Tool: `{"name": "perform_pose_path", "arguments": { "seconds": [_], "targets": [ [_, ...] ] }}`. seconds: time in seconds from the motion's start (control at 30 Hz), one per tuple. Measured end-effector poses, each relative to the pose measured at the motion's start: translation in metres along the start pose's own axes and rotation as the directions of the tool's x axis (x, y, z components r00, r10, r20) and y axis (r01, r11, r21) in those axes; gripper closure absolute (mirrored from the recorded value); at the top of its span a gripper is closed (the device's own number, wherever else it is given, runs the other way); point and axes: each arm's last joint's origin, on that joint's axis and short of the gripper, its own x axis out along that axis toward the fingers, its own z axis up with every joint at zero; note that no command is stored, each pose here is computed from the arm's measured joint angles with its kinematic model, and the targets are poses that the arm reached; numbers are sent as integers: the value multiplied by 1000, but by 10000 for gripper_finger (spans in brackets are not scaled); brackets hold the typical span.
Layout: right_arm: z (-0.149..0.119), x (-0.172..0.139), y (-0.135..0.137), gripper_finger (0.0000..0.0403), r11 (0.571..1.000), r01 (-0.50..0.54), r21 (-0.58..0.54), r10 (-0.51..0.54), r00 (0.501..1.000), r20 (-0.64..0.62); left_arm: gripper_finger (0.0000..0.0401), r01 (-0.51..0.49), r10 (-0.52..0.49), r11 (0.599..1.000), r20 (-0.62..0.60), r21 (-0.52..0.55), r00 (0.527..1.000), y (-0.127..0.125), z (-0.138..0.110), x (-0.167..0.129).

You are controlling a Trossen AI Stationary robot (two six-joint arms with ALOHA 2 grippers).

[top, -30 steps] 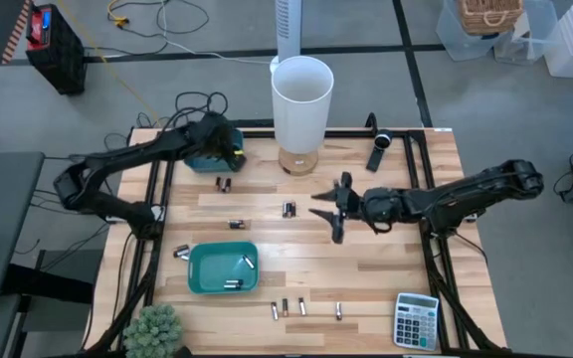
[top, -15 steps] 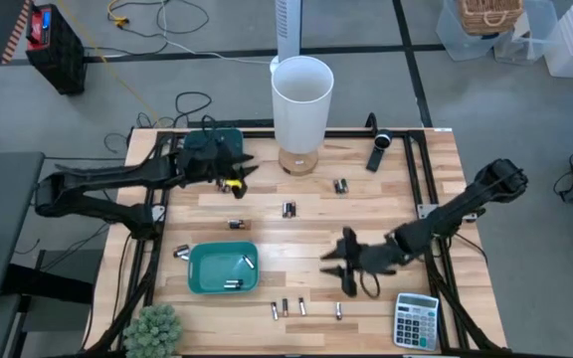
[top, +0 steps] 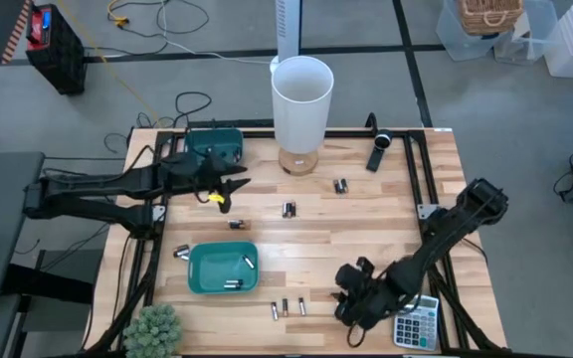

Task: Sort batteries
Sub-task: Put the silver battery into the green bin

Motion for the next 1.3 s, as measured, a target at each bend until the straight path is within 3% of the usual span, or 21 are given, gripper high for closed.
{"name": "perform_pose_path", "arguments": {
  "seconds": [0.33, 0.57, 0.8, 1.3],
  "targets": [
    [-8, 12, 37, 209, 973, 200, 115, -175, 965, -197, 253, 32, -32, 999, -3, 13, 999, -8, 0, -7],
    [-10, 29, 51, 159, 941, 275, 197, -232, 948, -216, 253, 80, -80, 997, -9, 9, 997, -18, -1, -9],
    [-19, 32, 52, 154, 895, 362, 263, -304, 923, -236, 253, 110, -110, 994, -9, 20, 994, -25, -2, -11],
    [-29, 47, 52, 154, 879, 384, 284, -321, 916, -241, 253, 65, -65, 997, -6, 37, 998, -24, -2, -11]
  ]
}}
